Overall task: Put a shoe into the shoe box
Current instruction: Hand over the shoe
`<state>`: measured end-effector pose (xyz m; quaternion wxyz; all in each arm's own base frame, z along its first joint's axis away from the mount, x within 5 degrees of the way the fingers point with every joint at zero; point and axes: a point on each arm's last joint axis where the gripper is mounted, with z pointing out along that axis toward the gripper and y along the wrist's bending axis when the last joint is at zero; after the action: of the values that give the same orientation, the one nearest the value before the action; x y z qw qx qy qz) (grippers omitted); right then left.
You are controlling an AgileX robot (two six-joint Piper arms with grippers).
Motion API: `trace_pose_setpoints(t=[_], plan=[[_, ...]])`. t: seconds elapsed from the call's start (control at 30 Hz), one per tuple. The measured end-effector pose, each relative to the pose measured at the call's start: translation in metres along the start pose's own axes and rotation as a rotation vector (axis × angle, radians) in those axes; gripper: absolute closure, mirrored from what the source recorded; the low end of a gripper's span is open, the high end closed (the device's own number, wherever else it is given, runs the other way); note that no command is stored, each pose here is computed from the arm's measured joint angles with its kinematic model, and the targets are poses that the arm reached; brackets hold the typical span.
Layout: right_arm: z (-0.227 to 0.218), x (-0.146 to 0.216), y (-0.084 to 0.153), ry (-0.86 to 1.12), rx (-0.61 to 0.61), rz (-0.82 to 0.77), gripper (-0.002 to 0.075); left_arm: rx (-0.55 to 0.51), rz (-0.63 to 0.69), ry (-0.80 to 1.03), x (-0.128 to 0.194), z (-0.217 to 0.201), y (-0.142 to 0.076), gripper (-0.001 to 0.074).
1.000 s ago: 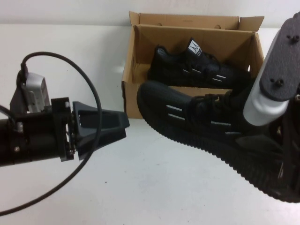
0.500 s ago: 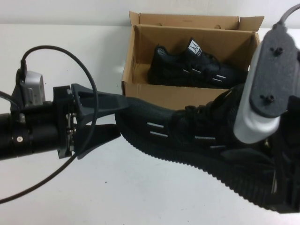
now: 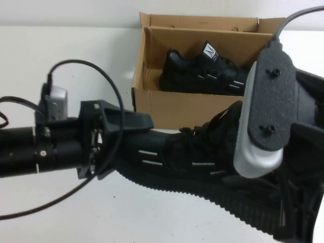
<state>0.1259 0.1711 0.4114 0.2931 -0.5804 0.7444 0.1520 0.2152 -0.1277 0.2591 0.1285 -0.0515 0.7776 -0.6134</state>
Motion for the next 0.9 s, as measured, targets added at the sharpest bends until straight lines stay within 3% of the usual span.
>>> trace_pose_setpoints(t=[0.07,0.17,0.23,0.33,0.4,0.47,0.53,0.63,0.73,0.9], plan=[[0.0,0.0,-0.001,0.003,0.006,-0.003,0.0734,0.004,-0.004,0.031,0.004,0.006,0.001,0.0225],[0.0,0.002,0.0,0.021,0.002,-0.002,0.0734,0.006,0.031,0.056,0.006,0.01,0.003,0.0514],[0.0,0.002,0.0,0.019,0.003,0.009,0.0733,0.007,0.05,0.059,0.006,0.011,0.004,0.0606],[0.0,0.001,0.0,0.016,0.0,0.018,0.0703,0.006,0.06,0.06,0.006,0.012,0.005,0.0605],[0.0,0.001,0.0,0.012,0.003,0.032,0.062,0.006,0.061,0.062,0.006,0.012,0.005,0.0605],[0.0,0.0,-0.001,0.0,0.01,0.063,0.0489,0.003,0.069,0.072,0.007,0.012,0.005,0.0605],[0.0,-0.001,-0.001,0.0,0.016,0.126,0.0313,-0.006,0.087,0.087,0.008,0.012,0.006,0.0605],[0.003,-0.001,-0.002,0.011,0.012,0.22,0.0125,-0.009,0.098,0.09,0.009,0.012,0.006,0.0606],[0.002,0.0,-0.002,0.023,0.015,0.305,0.006,-0.02,0.116,0.078,0.008,0.013,0.007,0.0606],[-0.013,0.0,-0.006,-0.018,0.091,0.517,0.007,-0.07,0.155,0.031,0.003,0.013,0.011,0.0606]])
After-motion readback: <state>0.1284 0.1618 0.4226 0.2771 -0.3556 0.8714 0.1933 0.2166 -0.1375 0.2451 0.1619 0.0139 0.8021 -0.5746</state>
